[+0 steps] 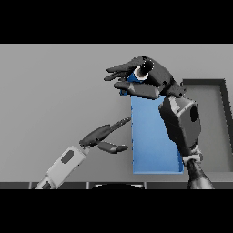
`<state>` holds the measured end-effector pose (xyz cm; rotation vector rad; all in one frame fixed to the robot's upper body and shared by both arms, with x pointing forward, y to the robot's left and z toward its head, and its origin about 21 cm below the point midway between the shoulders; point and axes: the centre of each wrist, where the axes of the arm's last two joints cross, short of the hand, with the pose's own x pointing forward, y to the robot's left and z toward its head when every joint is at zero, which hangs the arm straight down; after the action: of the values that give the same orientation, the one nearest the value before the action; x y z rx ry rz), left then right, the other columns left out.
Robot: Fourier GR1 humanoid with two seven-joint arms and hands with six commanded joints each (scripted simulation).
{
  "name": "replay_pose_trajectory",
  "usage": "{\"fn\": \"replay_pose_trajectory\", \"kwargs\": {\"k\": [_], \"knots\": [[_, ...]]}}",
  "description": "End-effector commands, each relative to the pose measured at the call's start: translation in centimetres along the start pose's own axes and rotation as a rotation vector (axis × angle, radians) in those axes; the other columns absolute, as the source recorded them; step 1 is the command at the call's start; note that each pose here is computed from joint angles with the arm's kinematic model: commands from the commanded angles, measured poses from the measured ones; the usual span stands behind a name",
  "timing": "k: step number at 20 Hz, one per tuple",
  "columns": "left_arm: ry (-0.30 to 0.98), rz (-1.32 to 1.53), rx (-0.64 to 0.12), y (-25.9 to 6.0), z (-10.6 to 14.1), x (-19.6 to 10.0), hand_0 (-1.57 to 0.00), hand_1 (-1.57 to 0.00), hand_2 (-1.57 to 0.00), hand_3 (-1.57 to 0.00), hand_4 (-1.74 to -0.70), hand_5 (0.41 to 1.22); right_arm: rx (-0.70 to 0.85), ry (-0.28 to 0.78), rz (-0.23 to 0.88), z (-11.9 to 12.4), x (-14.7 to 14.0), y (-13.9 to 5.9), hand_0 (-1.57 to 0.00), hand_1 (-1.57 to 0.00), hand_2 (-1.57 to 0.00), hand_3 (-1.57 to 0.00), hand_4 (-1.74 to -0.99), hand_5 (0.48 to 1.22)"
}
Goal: Pick up the blue pipe and place it into the blue bin.
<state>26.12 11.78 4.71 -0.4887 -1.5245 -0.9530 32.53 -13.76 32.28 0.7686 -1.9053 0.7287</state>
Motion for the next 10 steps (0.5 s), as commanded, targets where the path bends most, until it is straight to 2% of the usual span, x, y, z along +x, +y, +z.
{"fn": "replay_pose_trajectory", "kwargs": {"k": [1, 4, 6, 8, 10], "knots": [[0.014, -0.005, 0.009, 0.3, 0.0, 0.1, 0.00, 0.00, 0.00, 0.00, -0.85, 0.484, -0.043, 0.020, 0.020, 0.2, 0.1, -0.8, -1.57, -1.57, -1.57, -1.57, -1.498, 1.221], [0.020, -0.018, 0.021, 0.5, 0.0, 0.0, 0.00, 0.00, 0.00, 0.00, -0.84, 0.474, -0.204, 0.118, 0.041, 1.6, -1.7, -4.7, -1.57, -1.57, -1.57, -1.57, -1.498, 1.221], [0.020, -0.029, 0.030, 0.3, 0.3, -0.4, 0.00, 0.00, 0.00, 0.00, -0.83, 0.467, -0.297, 0.198, 0.024, 3.5, -2.9, -7.1, -1.57, -1.57, -1.57, -1.57, -1.499, 1.221], [0.017, -0.030, 0.035, 0.7, 0.7, 0.0, 0.00, 0.00, 0.00, 0.00, -0.83, 0.463, -0.386, 0.279, 0.005, 5.5, -4.7, -8.5, -1.57, -1.57, -1.57, -1.57, -1.499, 1.221], [0.025, -0.036, 0.031, 0.8, 0.4, 0.4, 0.00, 0.00, 0.00, 0.00, -0.82, 0.462, -0.448, 0.335, -0.027, 7.4, -6.6, -9.1, -1.57, -1.57, -1.57, -1.57, -1.499, 1.221]]}}
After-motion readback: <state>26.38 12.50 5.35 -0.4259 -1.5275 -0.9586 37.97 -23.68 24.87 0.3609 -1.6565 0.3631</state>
